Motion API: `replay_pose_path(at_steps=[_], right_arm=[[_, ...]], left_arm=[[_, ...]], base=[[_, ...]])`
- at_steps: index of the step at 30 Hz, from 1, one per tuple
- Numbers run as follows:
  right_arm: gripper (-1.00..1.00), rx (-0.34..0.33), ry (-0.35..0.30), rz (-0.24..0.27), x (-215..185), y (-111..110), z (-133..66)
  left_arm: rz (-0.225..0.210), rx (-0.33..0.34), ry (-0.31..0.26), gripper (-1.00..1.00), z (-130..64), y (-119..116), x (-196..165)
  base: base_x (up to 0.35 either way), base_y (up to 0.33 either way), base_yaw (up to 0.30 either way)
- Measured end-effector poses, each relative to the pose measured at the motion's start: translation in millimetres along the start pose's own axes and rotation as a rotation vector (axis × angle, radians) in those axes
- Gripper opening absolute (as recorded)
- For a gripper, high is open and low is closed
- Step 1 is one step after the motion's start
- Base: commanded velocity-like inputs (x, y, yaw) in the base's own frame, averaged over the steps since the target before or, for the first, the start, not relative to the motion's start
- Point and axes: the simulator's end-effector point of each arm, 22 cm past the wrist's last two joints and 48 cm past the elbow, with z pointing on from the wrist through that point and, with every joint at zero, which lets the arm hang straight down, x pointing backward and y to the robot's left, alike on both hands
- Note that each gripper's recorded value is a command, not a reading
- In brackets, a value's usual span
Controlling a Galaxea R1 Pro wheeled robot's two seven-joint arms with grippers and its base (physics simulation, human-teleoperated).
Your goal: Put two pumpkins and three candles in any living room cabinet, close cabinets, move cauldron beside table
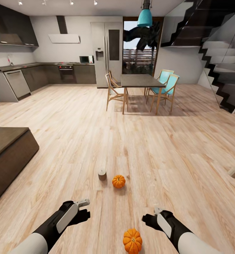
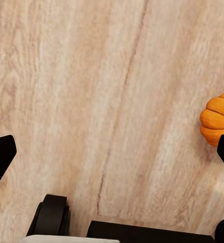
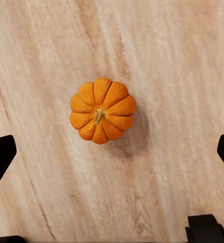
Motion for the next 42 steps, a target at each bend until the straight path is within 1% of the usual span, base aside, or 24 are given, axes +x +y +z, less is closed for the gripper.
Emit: replay_pose_path(at_steps=[3, 7, 10, 14, 17, 19, 20, 23, 26, 28, 32, 35, 38, 40, 42], right_arm=[[1.00, -0.042, 0.002, 0.001, 2, 6, 5.4], [1.00, -0.055, 0.008, 0.005, 6, 6, 12.8], [1.00, -0.060, 0.012, 0.010, 9, 6, 18.3], [1.00, -0.067, 0.013, 0.014, 12, 5, 25.8], [1.00, -0.100, 0.013, 0.019, 14, 10, 30.8], [1.00, -0.138, 0.013, 0.025, 15, 17, 33.5], [1.00, -0.155, 0.013, 0.028, 15, 19, 34.9], [1.00, -0.177, 0.013, 0.031, 17, 22, 39.8], [1.00, -0.186, 0.015, 0.033, 20, 23, 45.2], [1.00, -0.188, 0.023, 0.034, 23, 22, 48.9], [1.00, -0.188, 0.034, 0.036, 28, 19, 56.4], [1.00, -0.187, 0.035, 0.039, 30, 15, 62.1], [1.00, -0.186, 0.035, 0.040, 32, 13, 68.0], [1.00, -0.186, 0.034, 0.042, 33, 11, 71.7], [1.00, -0.191, 0.033, 0.042, 34, 9, 75.4]], left_arm=[[-0.004, 0.008, 0.000, 1.00, 5.3, -1, 1], [-0.004, 0.018, -0.002, 1.00, 11.6, -5, 3], [-0.006, 0.035, -0.016, 1.00, 13.4, -10, -2], [-0.018, 0.052, -0.019, 1.00, 18.9, -13, -2], [-0.037, 0.075, -0.015, 1.00, 23.2, -17, 0], [-0.053, 0.102, -0.019, 1.00, 23.1, -23, -2], [-0.058, 0.113, -0.023, 1.00, 22.7, -25, -4], [-0.062, 0.124, -0.037, 1.00, 24.3, -23, -9], [-0.065, 0.125, -0.043, 1.00, 28.5, -19, -10], [-0.066, 0.130, -0.035, 1.00, 31.7, -18, -8], [-0.064, 0.170, -0.019, 1.00, 32.0, -27, -5], [-0.067, 0.186, -0.030, 1.00, 29.9, -20, -12], [-0.085, 0.215, -0.046, 1.00, 25.6, -14, -21], [-0.108, 0.246, -0.055, 1.00, 20.5, -9, -28], [-0.121, 0.271, -0.060, 1.00, 16.8, -6, -32]], base=[[0.000, 0.000, 0.000], [0.000, 0.000, 0.000], [0.000, 0.000, 0.000], [0.000, 0.000, 0.000], [0.000, 0.000, 0.000], [0.000, 0.000, 0.000], [0.000, 0.000, 0.000], [0.000, 0.000, 0.000], [0.000, 0.000, 0.000], [0.000, 0.000, 0.000], [0.000, 0.000, 0.000], [0.000, 0.000, 0.000], [0.000, 0.000, 0.000], [0.000, 0.000, 0.000], [0.000, 0.000, 0.000]])
